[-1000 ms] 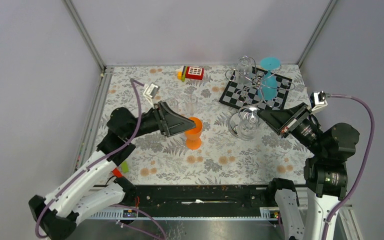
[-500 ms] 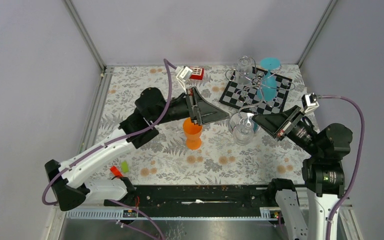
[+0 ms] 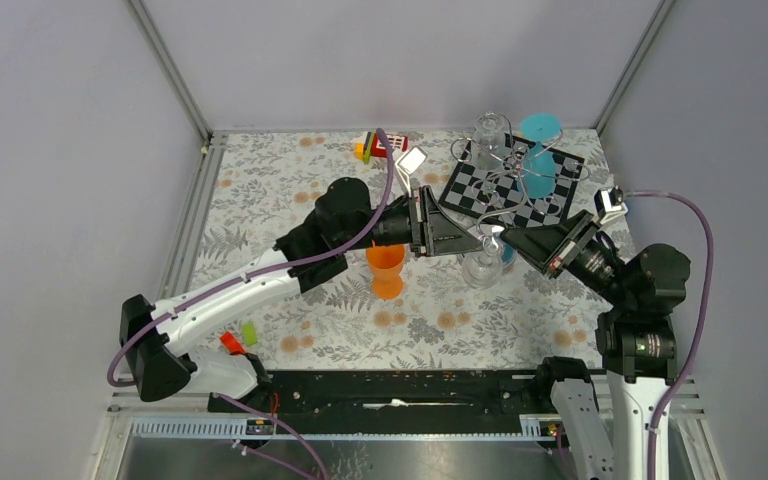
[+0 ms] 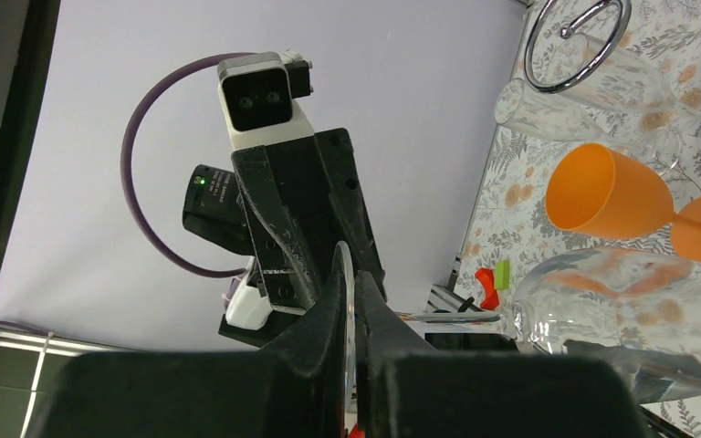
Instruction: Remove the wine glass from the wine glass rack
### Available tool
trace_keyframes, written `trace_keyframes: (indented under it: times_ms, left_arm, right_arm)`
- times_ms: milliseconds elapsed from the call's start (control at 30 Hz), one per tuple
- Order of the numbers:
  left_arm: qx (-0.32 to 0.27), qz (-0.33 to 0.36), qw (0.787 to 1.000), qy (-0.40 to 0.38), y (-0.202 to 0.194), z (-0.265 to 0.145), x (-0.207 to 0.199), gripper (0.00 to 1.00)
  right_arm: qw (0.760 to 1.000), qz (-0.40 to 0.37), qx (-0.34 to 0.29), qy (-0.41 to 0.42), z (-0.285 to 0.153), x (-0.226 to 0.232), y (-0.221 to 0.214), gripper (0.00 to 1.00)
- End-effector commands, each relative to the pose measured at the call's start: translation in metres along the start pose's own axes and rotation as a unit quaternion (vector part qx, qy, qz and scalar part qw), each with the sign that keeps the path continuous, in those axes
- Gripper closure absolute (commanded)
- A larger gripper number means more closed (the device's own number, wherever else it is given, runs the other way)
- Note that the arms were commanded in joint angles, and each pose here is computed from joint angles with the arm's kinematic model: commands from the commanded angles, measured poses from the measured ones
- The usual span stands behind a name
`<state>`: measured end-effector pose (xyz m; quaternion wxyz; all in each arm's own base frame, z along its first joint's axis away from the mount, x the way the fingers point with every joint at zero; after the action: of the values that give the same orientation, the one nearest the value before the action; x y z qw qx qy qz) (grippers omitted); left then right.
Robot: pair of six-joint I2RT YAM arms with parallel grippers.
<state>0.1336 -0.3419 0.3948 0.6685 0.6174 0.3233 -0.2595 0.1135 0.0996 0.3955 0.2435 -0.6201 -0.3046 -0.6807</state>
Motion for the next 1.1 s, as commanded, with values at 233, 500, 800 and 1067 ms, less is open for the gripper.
trace_keyframes:
  times_ms: [233,500,800,1067]
  left_arm:
    - [-0.016,-0.009,0.997,-0.08,0.011,0.004,-0.025,0.81]
    - [-0.011,-0.012,0.996,-0.085,0.01,0.006,-0.024,0.92]
    - [-0.033,0.014,0.996,-0.085,0.012,-0.017,-0.028,1.0]
    - [-0.076,0.028,0.994,-0.079,0.012,-0.077,-0.026,1.0]
  right_arm:
    - [0.997,-0.049,0.034,0.042,0.001,0.009,-0.005,1.0]
    - [0.997,-0.056,0.043,0.038,0.002,0.006,-0.005,1.0]
    - [0.996,-0.069,0.025,0.056,0.005,0.008,-0.001,0.29]
    - [0.989,-0.098,0.023,0.107,0.004,0.019,-0.003,0.05]
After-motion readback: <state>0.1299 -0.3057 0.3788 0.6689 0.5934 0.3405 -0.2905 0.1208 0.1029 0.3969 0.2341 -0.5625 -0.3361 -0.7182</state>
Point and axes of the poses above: each gripper's point midway between its finger pads, its own z axis out along the fingers, its own x axis along the line the jaws close on, y = z × x, the point moved 7 cm from there along -z, back along the fingers, and after that the axes turned 12 degrees about z, right-handed, at the moved point
